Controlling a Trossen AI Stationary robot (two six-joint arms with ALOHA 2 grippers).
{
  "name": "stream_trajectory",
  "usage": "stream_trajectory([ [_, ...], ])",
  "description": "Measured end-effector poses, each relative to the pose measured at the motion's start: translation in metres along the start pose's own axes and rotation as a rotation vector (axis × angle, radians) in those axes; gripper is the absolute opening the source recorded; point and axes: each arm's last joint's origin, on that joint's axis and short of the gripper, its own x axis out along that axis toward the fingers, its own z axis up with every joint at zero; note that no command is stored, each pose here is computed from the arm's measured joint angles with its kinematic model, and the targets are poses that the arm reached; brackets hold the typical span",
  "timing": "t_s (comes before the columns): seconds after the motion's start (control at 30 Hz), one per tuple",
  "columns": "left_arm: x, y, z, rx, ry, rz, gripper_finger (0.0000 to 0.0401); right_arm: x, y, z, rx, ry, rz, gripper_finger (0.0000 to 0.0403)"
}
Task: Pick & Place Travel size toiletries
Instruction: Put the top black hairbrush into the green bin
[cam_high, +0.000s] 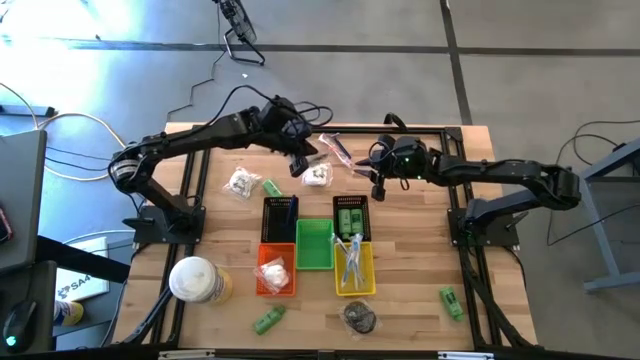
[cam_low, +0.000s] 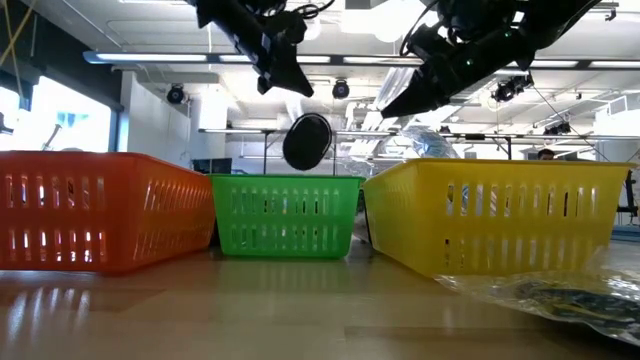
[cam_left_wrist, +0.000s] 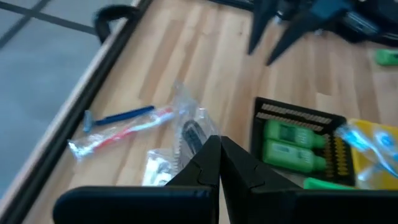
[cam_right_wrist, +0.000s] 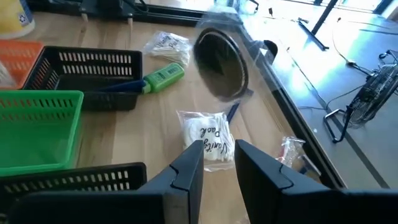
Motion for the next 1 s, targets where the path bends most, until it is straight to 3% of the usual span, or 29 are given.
stream_trajectory([
  [0.43,-0.001,-0.041,0.006,0.072,-0.012,-0.110,0.0000,0.000,-0.002,0.000,0.000,0.014,-0.054,0.0084],
  [0.7,-0.004,-0.051,0.010,0.092,-0.013,-0.104,0.0000,0.000,0.005,0.001,0.007,-0.038,0.179,0.0090],
  [0.8,-0.004,-0.051,0.011,0.091,-0.018,-0.099,0.0000,-0.001,0.007,0.001,0.008,-0.053,0.243,0.0111],
  [1.0,-0.004,-0.050,0.011,0.092,-0.018,-0.098,0.0000,0.007,0.008,-0.004,0.067,-0.017,0.245,0.0189],
])
